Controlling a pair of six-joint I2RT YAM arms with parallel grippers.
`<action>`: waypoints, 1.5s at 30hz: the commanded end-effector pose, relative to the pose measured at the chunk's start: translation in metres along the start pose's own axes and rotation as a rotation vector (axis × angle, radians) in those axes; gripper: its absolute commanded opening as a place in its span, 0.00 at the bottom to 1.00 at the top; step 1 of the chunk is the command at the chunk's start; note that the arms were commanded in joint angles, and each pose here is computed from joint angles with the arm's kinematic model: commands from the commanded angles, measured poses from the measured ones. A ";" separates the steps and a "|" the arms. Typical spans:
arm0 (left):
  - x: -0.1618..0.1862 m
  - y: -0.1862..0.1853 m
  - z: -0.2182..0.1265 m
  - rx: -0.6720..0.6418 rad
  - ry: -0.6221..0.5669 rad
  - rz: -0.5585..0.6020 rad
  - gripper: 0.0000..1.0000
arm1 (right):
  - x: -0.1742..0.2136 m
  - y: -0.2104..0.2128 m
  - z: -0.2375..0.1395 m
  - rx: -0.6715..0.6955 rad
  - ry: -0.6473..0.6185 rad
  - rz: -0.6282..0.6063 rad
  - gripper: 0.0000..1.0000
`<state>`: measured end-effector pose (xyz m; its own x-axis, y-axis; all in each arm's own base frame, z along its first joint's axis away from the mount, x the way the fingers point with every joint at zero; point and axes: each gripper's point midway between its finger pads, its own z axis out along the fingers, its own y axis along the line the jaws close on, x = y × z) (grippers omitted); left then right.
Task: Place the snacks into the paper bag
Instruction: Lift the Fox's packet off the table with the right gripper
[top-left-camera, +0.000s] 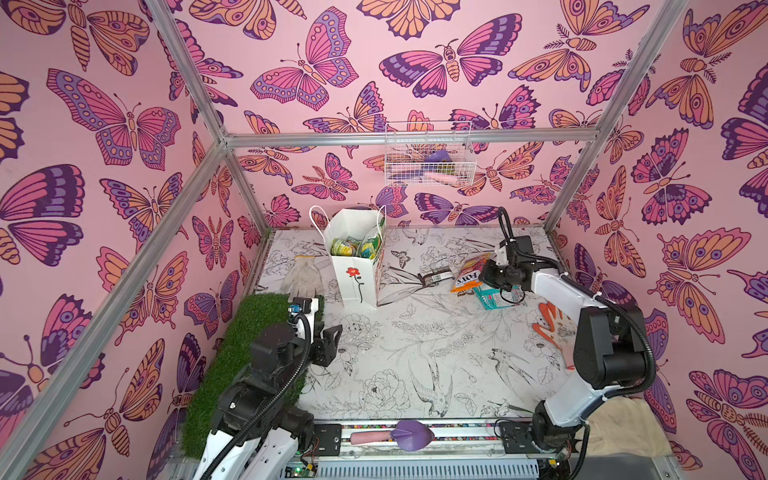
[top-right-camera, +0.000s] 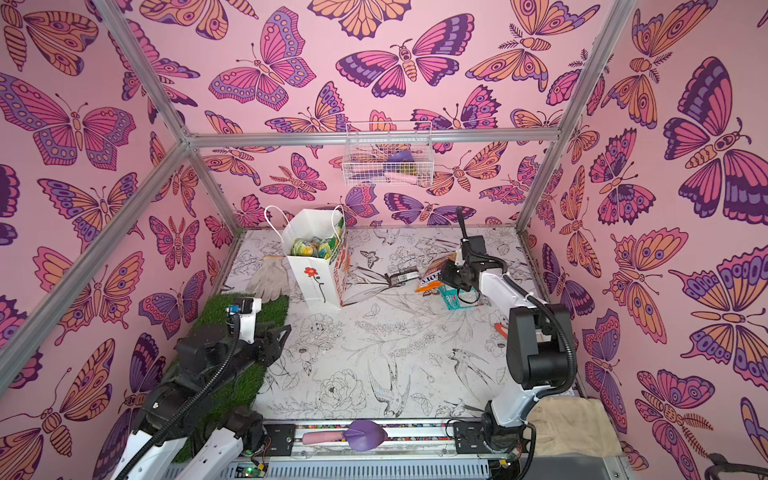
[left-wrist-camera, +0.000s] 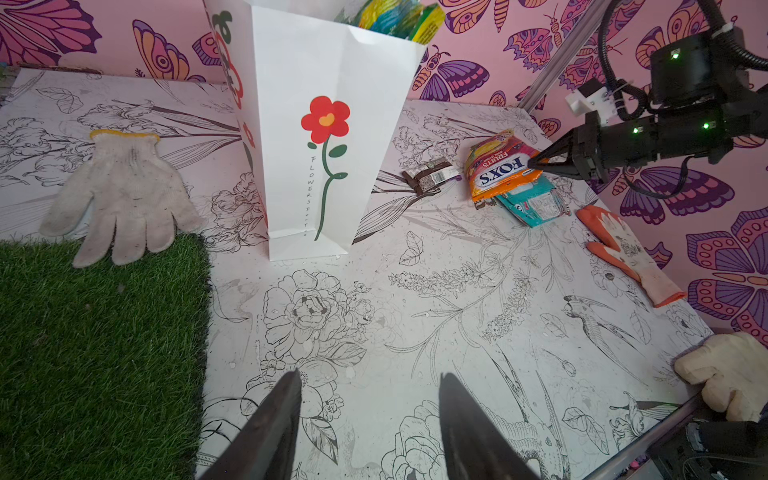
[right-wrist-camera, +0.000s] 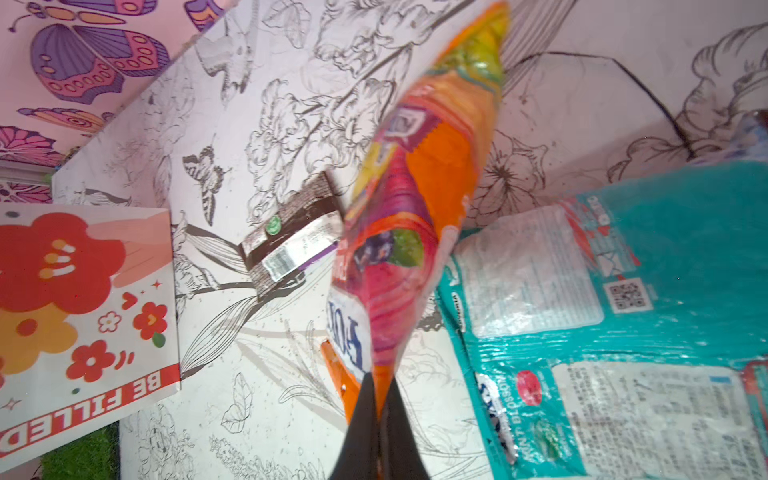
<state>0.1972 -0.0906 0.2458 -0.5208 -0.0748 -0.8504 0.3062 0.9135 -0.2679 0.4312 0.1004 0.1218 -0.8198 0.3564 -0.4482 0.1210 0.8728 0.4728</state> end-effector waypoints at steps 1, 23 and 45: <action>0.009 0.003 0.002 -0.014 0.028 -0.002 0.55 | -0.008 0.021 -0.019 -0.018 -0.046 -0.065 0.00; 0.008 0.003 0.001 -0.014 0.022 -0.004 0.55 | -0.017 0.097 -0.094 -0.110 -0.173 -0.219 0.00; 0.008 0.004 0.001 -0.015 0.021 -0.003 0.55 | -0.008 0.205 -0.186 -0.273 -0.297 -0.476 0.00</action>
<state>0.1972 -0.0905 0.2457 -0.5211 -0.0751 -0.8502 0.3057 0.9136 -0.2680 0.3688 0.2112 0.3228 -0.6365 0.0718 -0.7679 -0.3376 0.8693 0.3611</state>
